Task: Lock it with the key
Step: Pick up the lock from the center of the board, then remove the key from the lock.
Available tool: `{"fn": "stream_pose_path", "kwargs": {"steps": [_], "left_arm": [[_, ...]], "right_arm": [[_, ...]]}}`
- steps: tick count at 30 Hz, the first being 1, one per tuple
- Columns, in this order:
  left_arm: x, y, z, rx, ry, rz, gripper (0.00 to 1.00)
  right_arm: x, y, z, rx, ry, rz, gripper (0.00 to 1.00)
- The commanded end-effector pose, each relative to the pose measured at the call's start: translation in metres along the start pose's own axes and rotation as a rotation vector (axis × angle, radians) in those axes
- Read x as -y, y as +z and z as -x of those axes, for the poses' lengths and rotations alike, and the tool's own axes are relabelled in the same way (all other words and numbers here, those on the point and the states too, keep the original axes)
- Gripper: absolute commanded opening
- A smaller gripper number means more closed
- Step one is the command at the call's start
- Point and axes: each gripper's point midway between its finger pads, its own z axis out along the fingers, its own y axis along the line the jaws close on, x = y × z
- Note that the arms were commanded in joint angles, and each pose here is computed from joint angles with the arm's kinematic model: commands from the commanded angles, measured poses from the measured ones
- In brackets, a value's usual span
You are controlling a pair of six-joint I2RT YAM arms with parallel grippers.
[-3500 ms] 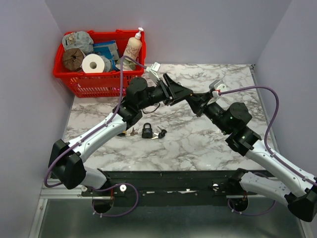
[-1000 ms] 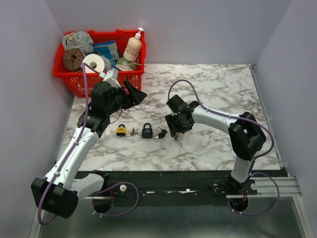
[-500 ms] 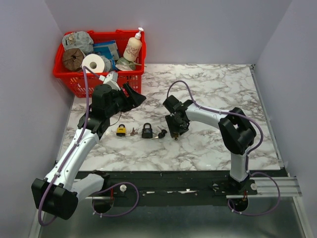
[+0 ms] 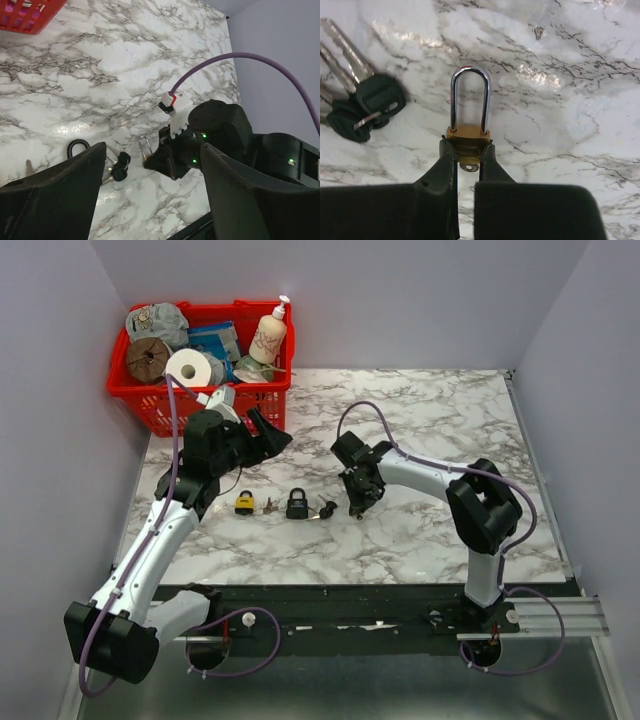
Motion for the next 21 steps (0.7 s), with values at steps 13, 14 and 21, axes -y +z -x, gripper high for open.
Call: {"fn": "stream_pose_path", "kwargs": {"steps": [13,14,21], "left_arm": [[0.042,-0.003,-0.024,-0.072,-0.075,-0.355,0.75],[0.055,-0.001,-0.027,-0.071,-0.074,-0.388,0.75],[0.084,0.026,-0.045,-0.108,-0.111,-0.425,0.74]], "right_arm": [[-0.013,-0.188,0.054,0.651,-0.289,0.252,0.01],[-0.015,-0.192,0.056,0.656,-0.279,0.260,0.01],[-0.039,-0.214,0.062,0.670,-0.270,0.378,0.01]]}}
